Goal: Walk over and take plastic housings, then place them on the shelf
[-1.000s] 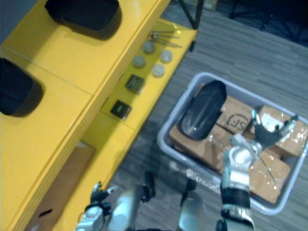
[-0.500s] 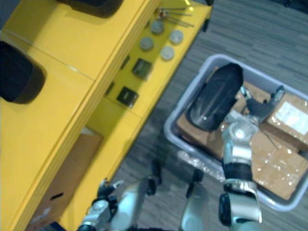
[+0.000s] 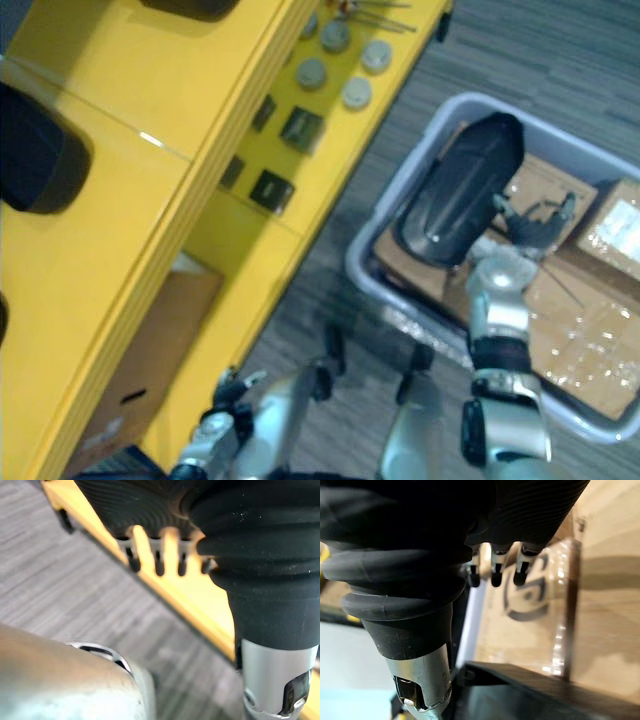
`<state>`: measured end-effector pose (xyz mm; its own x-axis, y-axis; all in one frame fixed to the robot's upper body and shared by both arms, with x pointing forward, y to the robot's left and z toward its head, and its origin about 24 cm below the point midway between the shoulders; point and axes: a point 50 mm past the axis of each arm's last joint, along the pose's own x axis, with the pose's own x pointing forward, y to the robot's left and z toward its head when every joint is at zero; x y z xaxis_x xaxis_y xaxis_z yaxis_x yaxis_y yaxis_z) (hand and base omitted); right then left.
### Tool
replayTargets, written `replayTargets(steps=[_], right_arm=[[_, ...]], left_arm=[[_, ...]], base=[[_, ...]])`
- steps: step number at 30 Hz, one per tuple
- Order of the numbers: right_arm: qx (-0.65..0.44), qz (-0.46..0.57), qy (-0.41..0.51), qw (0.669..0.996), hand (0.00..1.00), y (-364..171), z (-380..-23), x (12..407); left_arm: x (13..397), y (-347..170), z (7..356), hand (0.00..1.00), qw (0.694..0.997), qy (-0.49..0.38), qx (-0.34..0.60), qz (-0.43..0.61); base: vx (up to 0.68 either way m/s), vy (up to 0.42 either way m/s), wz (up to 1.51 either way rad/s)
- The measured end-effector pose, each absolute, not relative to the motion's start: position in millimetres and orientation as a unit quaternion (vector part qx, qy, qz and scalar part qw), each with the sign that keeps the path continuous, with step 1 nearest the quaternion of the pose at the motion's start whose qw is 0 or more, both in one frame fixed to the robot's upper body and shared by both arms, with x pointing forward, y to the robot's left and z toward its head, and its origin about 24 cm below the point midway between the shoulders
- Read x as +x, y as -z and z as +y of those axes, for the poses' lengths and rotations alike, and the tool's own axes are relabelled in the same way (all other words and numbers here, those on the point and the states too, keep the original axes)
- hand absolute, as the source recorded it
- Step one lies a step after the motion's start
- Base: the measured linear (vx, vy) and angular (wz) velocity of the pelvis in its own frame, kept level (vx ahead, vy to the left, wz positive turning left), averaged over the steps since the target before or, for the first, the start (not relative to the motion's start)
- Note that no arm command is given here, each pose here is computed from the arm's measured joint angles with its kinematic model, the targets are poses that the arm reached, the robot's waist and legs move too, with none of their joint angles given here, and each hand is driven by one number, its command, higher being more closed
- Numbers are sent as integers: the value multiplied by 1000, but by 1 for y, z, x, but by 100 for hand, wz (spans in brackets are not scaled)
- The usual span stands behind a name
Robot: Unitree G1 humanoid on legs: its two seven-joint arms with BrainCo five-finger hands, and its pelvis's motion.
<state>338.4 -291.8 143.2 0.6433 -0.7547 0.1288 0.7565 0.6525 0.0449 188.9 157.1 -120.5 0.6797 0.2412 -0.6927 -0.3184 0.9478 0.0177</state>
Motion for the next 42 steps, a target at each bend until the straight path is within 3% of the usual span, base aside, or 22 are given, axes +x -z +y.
replayTargets(steps=[5,6,13,21,31,42], right_arm=[[-21,-59,399,915,0,-149,-299,344],[-27,-47,392,918,100,-147,-298,347],[-90,4,395,914,100,-149,-316,349],[-196,129,369,899,100,-140,-333,353],[-298,230,389,841,100,-119,-360,335],[-395,186,376,817,100,-118,-375,324]], left_arm=[[189,121,155,0,917,-140,-56,370],[189,121,155,0,917,-139,-60,370],[189,121,153,0,917,-134,-61,372],[187,122,151,0,918,-114,-59,375],[196,109,144,0,943,-81,-47,320],[223,69,131,0,980,-13,9,196]], base=[[36,11,8],[37,10,3],[7,11,5],[-8,-11,11],[8,7,8],[38,24,-4]])
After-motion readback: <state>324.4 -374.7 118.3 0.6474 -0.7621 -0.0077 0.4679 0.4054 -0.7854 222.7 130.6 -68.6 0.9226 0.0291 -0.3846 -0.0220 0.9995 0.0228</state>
